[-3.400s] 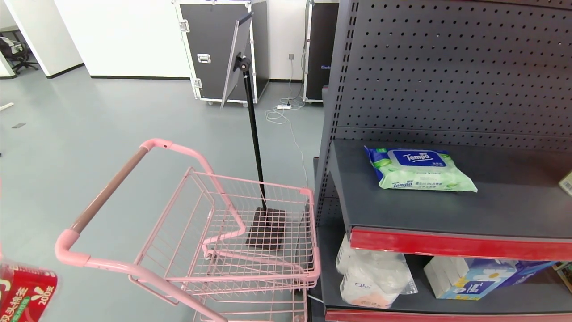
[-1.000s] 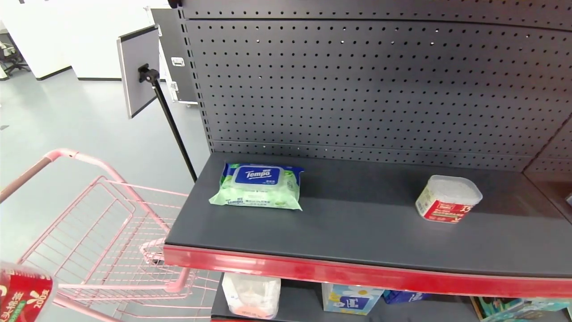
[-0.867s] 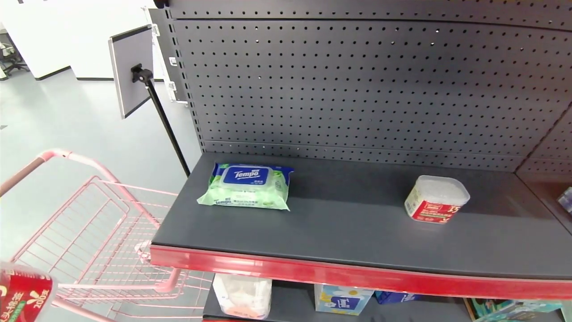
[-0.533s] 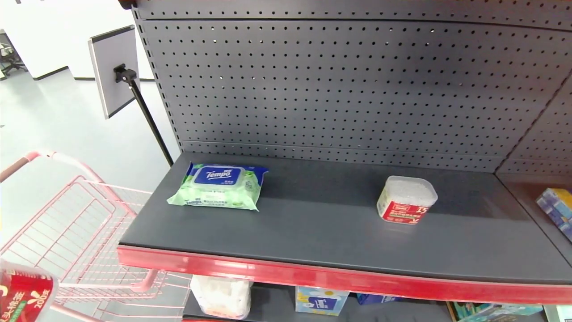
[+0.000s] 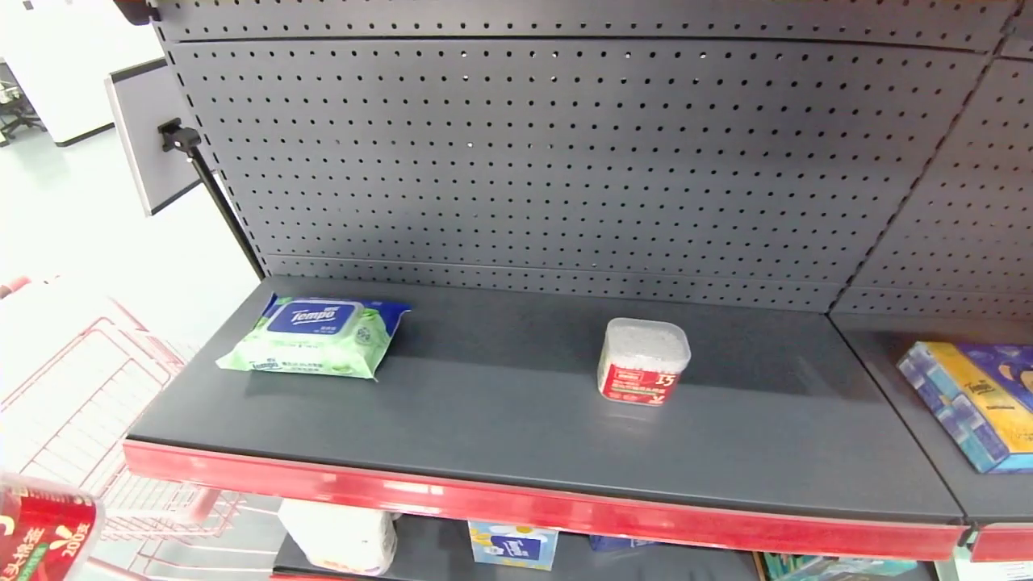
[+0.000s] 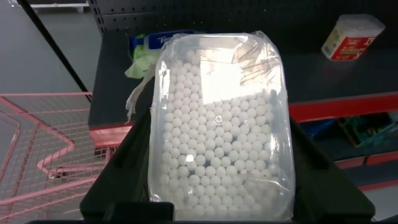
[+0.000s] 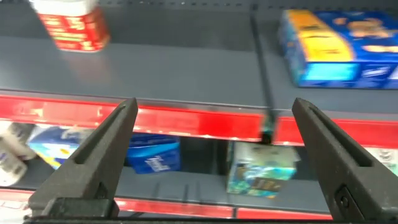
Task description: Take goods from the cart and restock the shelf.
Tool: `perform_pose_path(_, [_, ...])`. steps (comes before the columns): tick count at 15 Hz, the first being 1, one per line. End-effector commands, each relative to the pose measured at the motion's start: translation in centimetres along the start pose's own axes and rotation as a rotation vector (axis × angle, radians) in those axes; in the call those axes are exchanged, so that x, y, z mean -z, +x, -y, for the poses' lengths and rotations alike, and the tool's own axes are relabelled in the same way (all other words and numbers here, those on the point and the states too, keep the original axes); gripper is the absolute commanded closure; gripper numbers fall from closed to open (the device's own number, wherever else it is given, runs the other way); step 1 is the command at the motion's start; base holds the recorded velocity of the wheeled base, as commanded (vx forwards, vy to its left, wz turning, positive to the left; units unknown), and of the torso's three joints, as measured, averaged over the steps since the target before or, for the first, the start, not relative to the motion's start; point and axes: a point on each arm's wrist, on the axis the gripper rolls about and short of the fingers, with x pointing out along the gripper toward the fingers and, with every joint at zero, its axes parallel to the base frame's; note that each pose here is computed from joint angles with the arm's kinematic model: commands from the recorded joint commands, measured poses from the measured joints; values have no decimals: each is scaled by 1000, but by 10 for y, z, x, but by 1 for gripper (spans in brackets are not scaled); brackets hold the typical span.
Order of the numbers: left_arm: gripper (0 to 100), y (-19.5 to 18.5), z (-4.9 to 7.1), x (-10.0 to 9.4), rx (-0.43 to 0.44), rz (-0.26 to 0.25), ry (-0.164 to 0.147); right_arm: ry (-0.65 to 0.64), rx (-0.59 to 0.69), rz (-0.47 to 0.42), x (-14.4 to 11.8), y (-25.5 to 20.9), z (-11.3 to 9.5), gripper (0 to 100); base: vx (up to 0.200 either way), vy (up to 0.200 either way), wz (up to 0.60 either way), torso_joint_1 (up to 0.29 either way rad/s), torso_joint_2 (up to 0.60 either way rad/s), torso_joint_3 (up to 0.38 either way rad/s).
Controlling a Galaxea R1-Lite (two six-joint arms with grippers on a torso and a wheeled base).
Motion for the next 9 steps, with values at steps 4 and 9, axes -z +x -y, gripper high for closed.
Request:
perform_pose_path(4, [100,2,0,0,8,-8,6,-5,-8,-8,0,1,0,0,0,-150,0,-1,2,1])
perform_pose_path(9, [100,6,2,-3,43,-16,14,-43,-116,-2,-21,2,-2,0,0,0,0,0,0,0])
